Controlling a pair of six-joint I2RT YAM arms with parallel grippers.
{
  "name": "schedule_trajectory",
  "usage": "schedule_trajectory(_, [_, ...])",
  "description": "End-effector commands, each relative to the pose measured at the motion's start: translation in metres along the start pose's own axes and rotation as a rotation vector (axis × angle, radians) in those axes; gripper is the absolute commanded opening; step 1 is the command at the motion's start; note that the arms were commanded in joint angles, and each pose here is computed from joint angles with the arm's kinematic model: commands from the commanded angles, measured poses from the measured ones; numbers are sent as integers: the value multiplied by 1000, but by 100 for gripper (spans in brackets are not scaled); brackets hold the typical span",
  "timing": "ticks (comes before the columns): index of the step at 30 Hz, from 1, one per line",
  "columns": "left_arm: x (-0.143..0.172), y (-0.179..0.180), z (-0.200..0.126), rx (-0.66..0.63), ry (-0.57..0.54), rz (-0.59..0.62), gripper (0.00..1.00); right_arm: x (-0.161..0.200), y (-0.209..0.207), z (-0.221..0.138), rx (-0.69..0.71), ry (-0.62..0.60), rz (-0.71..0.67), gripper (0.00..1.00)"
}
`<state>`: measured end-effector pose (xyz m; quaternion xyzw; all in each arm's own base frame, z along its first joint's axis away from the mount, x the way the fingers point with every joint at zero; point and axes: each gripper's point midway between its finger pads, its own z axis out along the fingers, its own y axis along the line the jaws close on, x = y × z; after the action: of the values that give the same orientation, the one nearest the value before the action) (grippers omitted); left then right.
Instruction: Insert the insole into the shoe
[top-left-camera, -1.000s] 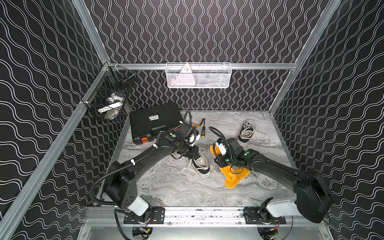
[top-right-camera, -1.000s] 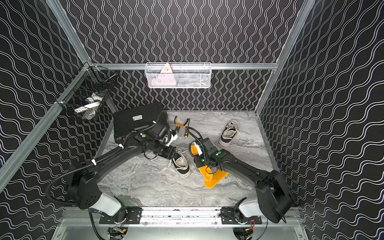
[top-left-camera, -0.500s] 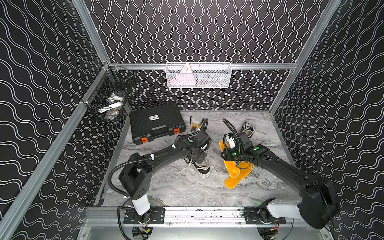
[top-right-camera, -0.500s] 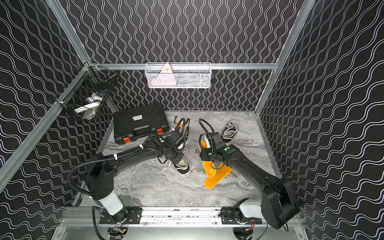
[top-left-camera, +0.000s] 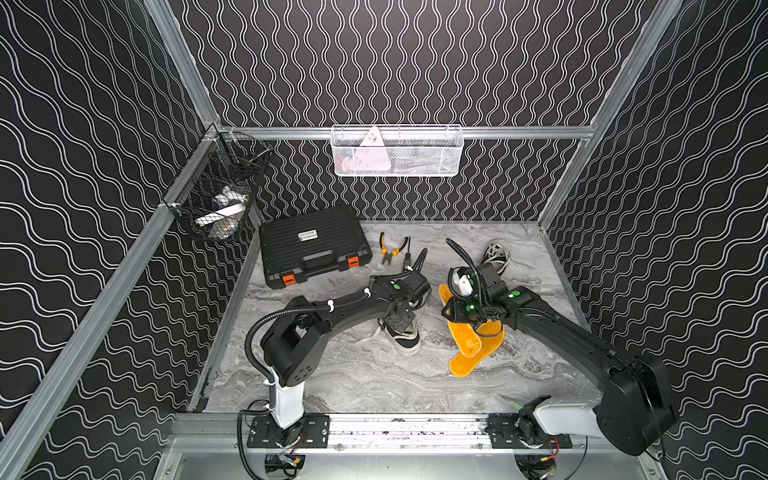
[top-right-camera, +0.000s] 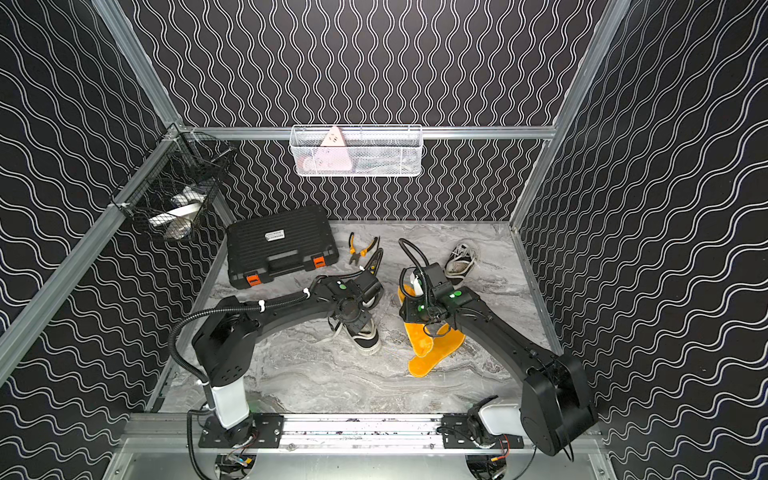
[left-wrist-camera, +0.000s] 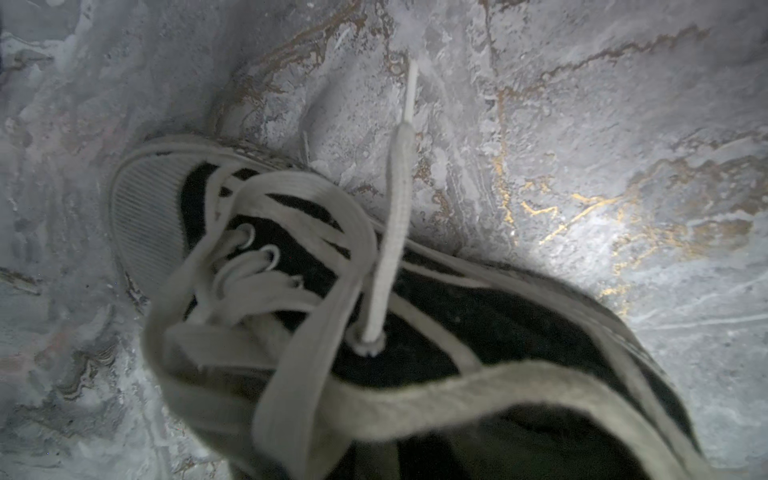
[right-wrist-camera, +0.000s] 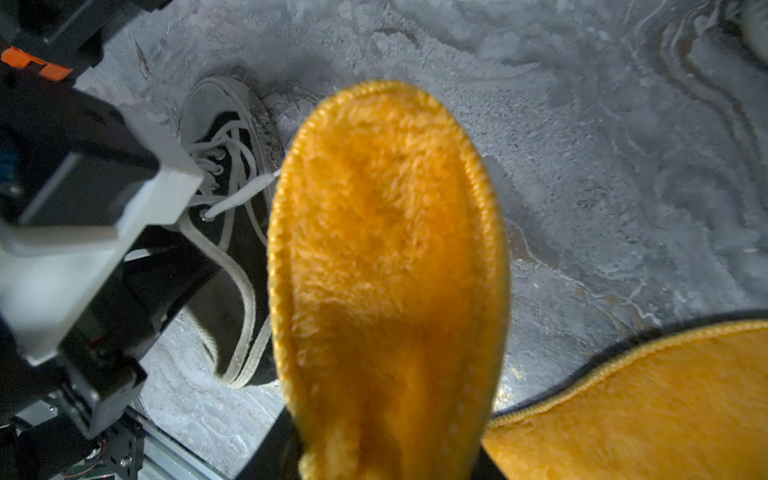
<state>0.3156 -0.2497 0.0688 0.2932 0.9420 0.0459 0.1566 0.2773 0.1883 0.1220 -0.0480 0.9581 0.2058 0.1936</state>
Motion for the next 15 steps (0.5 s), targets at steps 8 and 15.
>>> schedule_trajectory(8, [-13, 3, -34, 203, -22, -64, 0, 44, 43, -7, -228, 186, -4, 40])
schedule_trajectory(15, [-13, -7, -47, 496, -36, -136, 0, 63, 78, -2, -318, 310, -6, 41])
